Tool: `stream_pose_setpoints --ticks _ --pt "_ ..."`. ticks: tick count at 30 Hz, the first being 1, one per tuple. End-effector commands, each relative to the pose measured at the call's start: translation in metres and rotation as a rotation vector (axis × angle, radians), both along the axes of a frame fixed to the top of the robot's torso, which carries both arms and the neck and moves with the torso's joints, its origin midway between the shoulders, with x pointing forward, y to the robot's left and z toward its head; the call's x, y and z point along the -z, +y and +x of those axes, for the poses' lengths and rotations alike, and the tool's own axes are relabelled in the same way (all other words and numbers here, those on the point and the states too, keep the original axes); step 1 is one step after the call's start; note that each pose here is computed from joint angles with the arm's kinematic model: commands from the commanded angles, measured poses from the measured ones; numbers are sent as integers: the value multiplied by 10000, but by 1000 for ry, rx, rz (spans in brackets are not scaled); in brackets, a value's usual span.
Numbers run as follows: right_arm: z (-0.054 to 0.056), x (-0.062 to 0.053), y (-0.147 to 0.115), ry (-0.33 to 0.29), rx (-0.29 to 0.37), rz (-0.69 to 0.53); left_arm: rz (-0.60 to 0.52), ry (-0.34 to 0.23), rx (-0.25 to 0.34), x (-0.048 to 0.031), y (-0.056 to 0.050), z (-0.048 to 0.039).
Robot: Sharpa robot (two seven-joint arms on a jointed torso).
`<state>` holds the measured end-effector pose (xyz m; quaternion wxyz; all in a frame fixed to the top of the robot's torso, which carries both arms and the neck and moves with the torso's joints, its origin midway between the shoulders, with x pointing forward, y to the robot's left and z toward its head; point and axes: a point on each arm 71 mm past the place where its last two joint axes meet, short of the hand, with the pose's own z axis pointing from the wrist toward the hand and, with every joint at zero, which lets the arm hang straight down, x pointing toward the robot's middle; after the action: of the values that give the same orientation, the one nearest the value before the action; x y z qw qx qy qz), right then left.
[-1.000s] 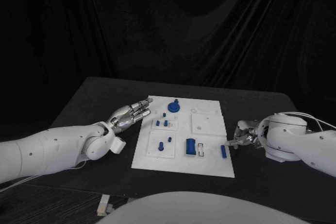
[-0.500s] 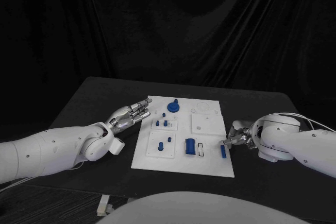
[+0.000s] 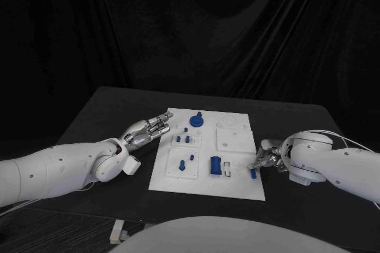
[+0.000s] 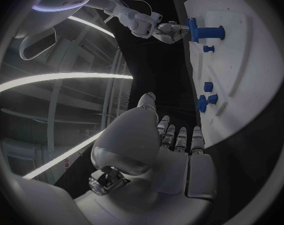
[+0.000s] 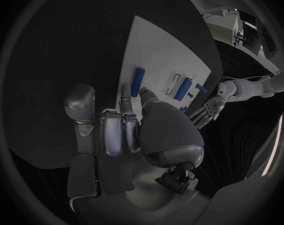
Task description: Assemble the parts on the task board
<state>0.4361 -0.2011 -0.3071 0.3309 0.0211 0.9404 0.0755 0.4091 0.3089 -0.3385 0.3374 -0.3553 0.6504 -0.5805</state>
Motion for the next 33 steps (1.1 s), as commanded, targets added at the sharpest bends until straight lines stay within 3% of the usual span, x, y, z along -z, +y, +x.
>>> stream_pose_setpoints --ticks 1,21,29,33 --pt "-12 39 -16 24 -13 -52 -136 -164 36 -146 -35 -11" --pt "-57 164 114 32 -59 -76 -151 -134 62 -122 -59 1" --pt "-113 113 119 -10 -55 -15 -148 -130 62 -118 -43 2" --pt "-145 22 116 -12 -38 40 -145 -129 59 -118 -31 1"
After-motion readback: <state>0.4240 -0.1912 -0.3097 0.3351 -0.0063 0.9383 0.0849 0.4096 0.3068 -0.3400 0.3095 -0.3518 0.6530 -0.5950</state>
